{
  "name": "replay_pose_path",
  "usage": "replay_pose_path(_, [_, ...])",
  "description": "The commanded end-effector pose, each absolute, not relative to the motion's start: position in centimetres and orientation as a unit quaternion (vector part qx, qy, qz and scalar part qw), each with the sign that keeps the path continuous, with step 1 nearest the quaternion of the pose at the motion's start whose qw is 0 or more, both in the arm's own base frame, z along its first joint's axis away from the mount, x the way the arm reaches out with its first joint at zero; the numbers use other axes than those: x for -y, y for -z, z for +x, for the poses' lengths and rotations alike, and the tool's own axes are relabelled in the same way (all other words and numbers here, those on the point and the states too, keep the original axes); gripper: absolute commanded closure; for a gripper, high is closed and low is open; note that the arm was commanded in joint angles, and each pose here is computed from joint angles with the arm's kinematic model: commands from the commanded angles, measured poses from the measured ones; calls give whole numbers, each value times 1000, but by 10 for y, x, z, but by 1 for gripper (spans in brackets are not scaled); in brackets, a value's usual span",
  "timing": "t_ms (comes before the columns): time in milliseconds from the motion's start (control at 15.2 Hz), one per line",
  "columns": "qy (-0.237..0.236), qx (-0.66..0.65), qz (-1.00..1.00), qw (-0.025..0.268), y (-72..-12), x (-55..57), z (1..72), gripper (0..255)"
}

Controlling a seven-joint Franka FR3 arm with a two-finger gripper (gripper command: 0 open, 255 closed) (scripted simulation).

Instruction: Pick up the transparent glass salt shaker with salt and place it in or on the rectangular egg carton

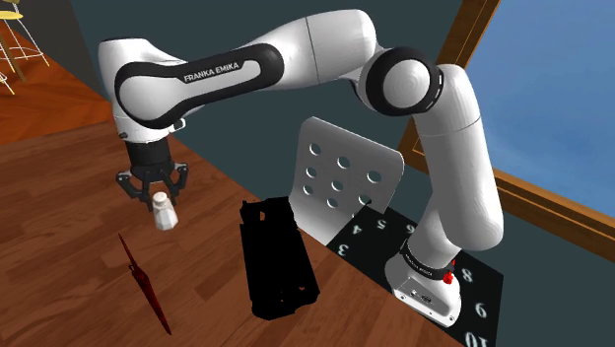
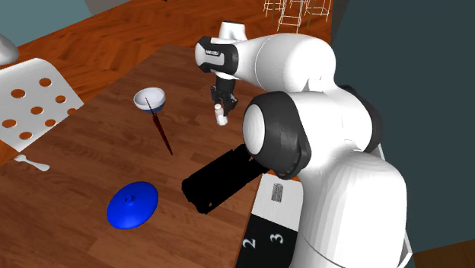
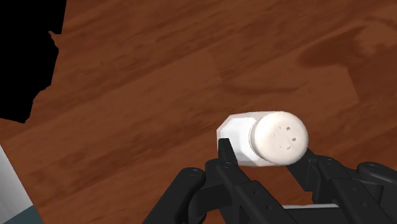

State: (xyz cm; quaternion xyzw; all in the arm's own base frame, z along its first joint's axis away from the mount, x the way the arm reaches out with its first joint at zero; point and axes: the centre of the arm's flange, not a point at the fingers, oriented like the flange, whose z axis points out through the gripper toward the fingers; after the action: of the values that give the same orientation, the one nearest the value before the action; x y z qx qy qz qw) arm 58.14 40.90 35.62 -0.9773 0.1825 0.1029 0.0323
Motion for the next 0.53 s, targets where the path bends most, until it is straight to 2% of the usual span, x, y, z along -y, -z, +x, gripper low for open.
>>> replay_pose_path(0, [-103, -183, -977, 32, -367, -409, 581, 255])
replay_pose_path(462, [-103, -183, -977, 32, -404, -409, 581, 255])
